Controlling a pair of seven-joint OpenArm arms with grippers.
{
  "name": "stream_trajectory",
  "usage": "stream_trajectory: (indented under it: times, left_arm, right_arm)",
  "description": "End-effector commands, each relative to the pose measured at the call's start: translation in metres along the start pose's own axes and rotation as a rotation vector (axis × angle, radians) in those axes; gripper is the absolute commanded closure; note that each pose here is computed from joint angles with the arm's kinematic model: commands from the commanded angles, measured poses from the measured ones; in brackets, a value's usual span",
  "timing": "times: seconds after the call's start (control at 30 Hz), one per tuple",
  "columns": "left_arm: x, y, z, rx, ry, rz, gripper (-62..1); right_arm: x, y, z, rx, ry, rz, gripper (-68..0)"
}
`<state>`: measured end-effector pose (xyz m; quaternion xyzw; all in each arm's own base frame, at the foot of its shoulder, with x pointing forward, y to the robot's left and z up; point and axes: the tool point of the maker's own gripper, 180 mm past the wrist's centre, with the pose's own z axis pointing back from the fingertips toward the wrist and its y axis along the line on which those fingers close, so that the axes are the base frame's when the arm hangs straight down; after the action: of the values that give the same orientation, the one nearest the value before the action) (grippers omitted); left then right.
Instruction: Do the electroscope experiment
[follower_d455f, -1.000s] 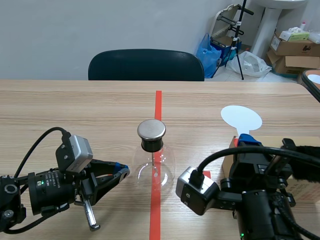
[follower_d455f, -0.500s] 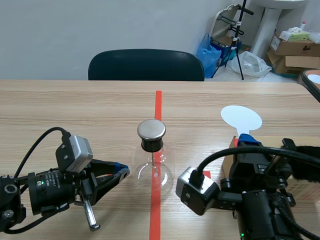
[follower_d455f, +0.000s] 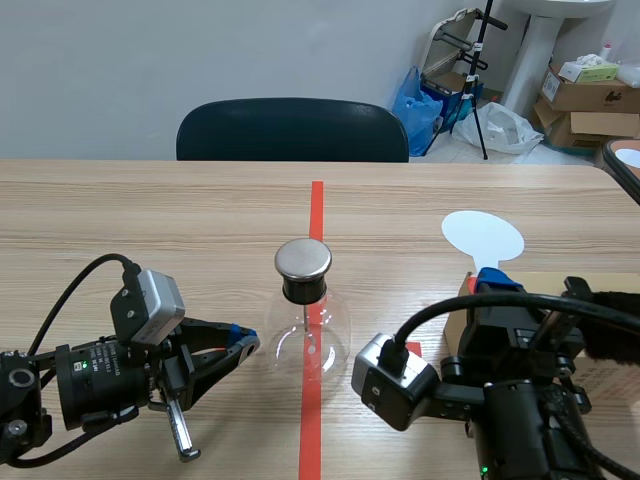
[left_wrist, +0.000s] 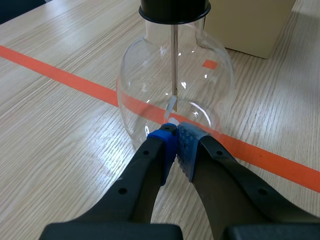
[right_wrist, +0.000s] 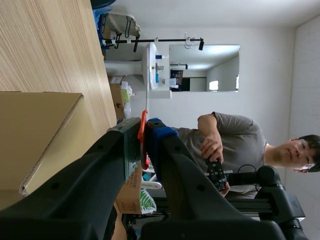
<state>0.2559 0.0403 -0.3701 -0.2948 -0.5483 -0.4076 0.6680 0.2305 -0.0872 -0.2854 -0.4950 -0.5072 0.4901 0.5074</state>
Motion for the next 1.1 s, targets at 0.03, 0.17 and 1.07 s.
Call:
stream_trajectory:
  times: [0.03, 0.17, 1.07]
  left_arm:
    - [0.0107, 0.0019, -0.0006, 0.002, -0.043, -0.001, -3.1]
    - [0.0126, 0.0019, -0.0005, 0.002, -0.053, -0.001, -3.1]
    - [0.0120, 0.0010, -0.0003, 0.001, -0.052, 0.002, -3.1]
  right_arm:
    - [-0.0006, -0.0060, -0.0024, -0.024, 0.002, -0.004, -1.1]
    - [-0.0006, -0.0060, -0.0024, -0.024, 0.002, -0.004, -1.1]
    - [-0.0006, -0.0060, -0.0024, -0.024, 0.002, -0.004, -1.1]
